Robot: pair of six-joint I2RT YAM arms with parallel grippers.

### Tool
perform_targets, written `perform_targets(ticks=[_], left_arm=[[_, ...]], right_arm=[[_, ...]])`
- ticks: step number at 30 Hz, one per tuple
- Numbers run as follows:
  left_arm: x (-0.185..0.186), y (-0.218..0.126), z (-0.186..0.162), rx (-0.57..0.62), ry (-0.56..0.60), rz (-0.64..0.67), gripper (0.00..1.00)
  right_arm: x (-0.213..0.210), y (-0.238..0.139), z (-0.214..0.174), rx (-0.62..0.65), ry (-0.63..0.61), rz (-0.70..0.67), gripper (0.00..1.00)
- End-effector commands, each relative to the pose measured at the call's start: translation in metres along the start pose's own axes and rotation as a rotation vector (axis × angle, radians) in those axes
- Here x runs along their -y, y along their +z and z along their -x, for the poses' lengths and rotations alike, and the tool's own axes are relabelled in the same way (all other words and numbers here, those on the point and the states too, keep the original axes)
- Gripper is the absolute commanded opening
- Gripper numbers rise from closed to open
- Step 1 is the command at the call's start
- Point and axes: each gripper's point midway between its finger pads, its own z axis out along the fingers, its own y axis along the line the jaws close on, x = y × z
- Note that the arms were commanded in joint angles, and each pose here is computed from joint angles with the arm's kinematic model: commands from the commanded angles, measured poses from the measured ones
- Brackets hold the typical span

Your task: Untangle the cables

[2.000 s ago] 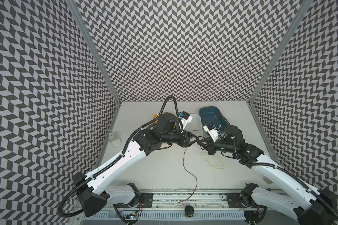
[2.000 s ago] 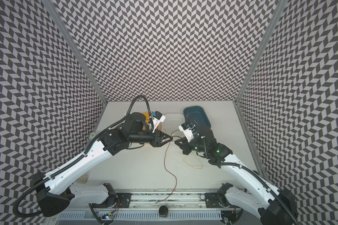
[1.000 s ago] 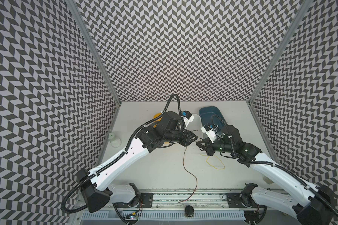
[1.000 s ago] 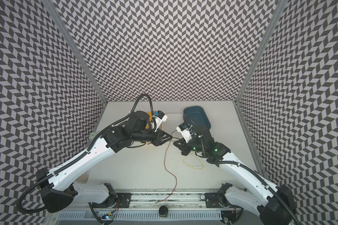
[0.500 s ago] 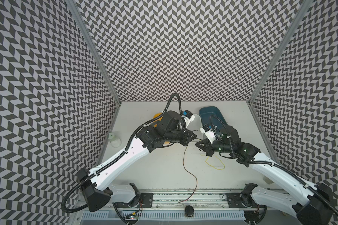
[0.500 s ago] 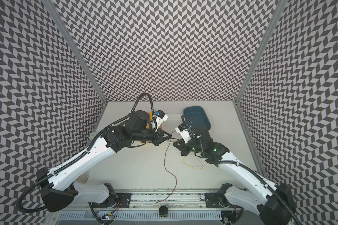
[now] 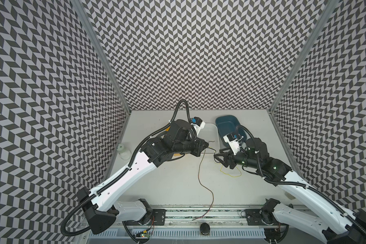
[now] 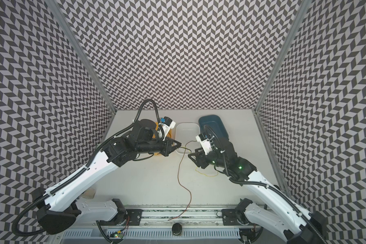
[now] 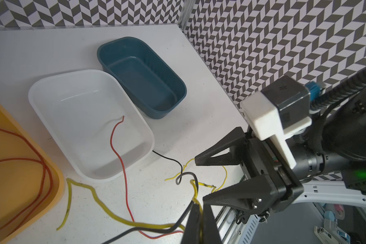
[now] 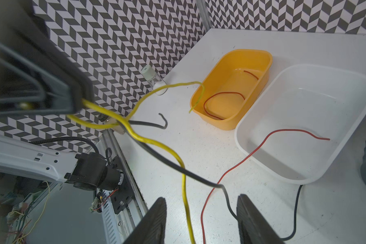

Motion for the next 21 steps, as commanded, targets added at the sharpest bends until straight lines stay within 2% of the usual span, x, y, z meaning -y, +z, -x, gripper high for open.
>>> perform_targets(ticks=[1,5,10,13,16,18,21], left_arm=[[0.006,-0.020,0.017,0.062,-0.067,-0.024,0.00],[0.004,-0.027,0.021,0.082,-0.079,-0.026,0.00],[0.024,-0.028,0.021,0.062,-0.067,-0.141,0.00],[0.014,-0.033,0.026,0.097,-0.080,-0.077,0.00],[0.007,-0.039,0.032,0.137,-0.119,-0.044,0.00],[0.005,-0.039,0.035,0.154,-0.155,-0.035,0.00],[0.000,-0.038,0.038,0.171,-0.199,-0.016,0.00]], right_arm=[[-0.005,-0.018,0.016,0.064,0.023,-0.002,0.54],[-0.016,-0.034,0.028,0.109,0.067,0.033,0.55],[-0.032,-0.036,0.036,0.114,0.091,0.115,0.54],[-0.039,-0.042,0.043,0.127,0.083,0.130,0.53],[-0.070,-0.050,0.044,0.154,0.069,0.309,0.53],[-0.084,-0.048,0.039,0.156,0.084,0.378,0.54],[-0.087,-0.045,0.026,0.143,0.021,0.295,0.54]])
